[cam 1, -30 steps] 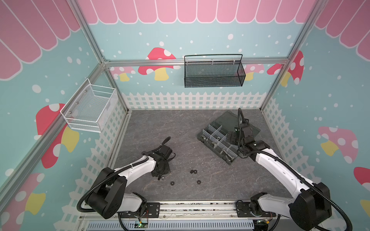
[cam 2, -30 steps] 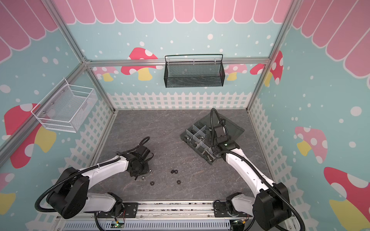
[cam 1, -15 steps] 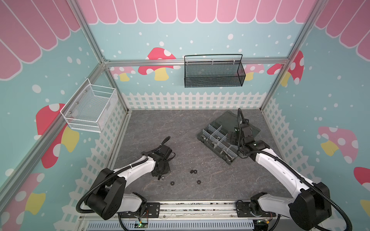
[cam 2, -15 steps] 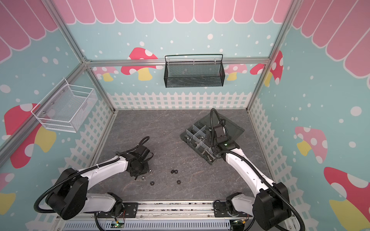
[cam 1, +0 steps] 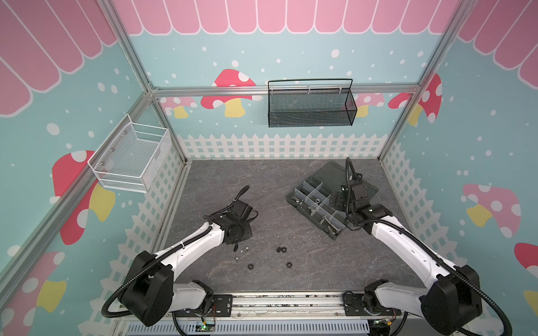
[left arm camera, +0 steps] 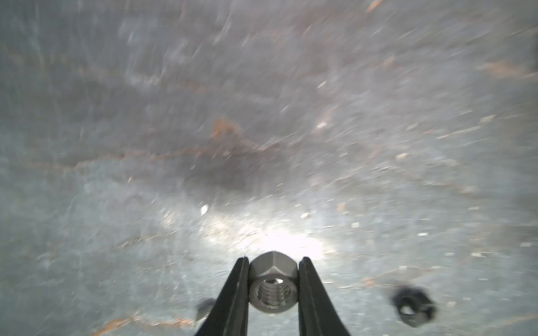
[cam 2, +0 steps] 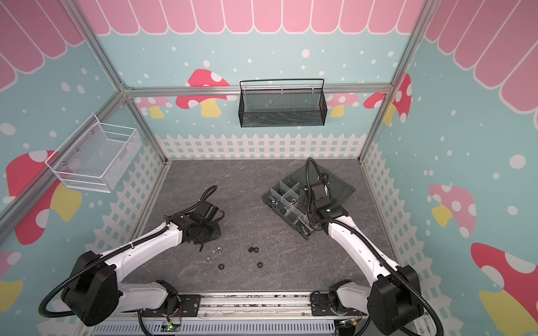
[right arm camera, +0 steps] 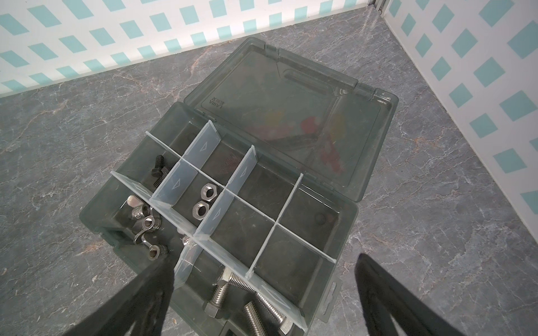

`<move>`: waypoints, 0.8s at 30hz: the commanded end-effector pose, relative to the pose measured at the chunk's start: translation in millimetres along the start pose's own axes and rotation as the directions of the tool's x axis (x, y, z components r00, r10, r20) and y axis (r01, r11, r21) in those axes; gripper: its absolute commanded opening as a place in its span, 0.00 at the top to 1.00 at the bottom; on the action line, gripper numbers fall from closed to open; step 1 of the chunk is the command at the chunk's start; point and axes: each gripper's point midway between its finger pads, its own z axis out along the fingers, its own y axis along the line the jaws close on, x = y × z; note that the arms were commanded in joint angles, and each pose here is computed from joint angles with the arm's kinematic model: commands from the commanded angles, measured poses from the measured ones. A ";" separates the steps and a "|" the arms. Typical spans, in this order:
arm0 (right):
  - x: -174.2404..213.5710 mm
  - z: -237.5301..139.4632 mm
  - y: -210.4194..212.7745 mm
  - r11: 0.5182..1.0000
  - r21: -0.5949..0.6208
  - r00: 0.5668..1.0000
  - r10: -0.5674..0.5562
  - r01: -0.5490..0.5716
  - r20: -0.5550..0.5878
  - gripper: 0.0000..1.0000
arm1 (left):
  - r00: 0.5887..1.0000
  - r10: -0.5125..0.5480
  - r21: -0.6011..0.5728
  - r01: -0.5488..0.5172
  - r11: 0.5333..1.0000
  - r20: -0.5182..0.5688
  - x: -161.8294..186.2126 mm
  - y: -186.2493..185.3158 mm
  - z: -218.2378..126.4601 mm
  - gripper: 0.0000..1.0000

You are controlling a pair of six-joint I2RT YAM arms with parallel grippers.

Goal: Sort the screws and nuts into containers
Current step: 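Lift the silver nut with the left gripper and carry it over the box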

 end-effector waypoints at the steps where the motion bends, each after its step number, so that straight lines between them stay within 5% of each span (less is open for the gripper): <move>1: 0.6 -2.5 -5.9 1.000 0.019 1.000 0.021 -0.021 0.006 0.02 | 0.996 0.024 0.058 -0.030 0.998 0.088 -26.0 -34.6 -6.7 0.74; 12: -5.5 -13.3 -10.2 0.998 0.013 0.998 0.053 -0.053 0.041 0.02 | 0.974 0.160 0.247 -0.197 0.949 0.160 -67.8 -175.9 -1.7 0.74; 24: -10.1 -29.3 -15.5 0.995 -0.019 0.991 0.103 -0.102 0.089 0.02 | 0.964 0.222 0.410 -0.263 0.873 0.146 -82.3 -291.3 23.3 0.78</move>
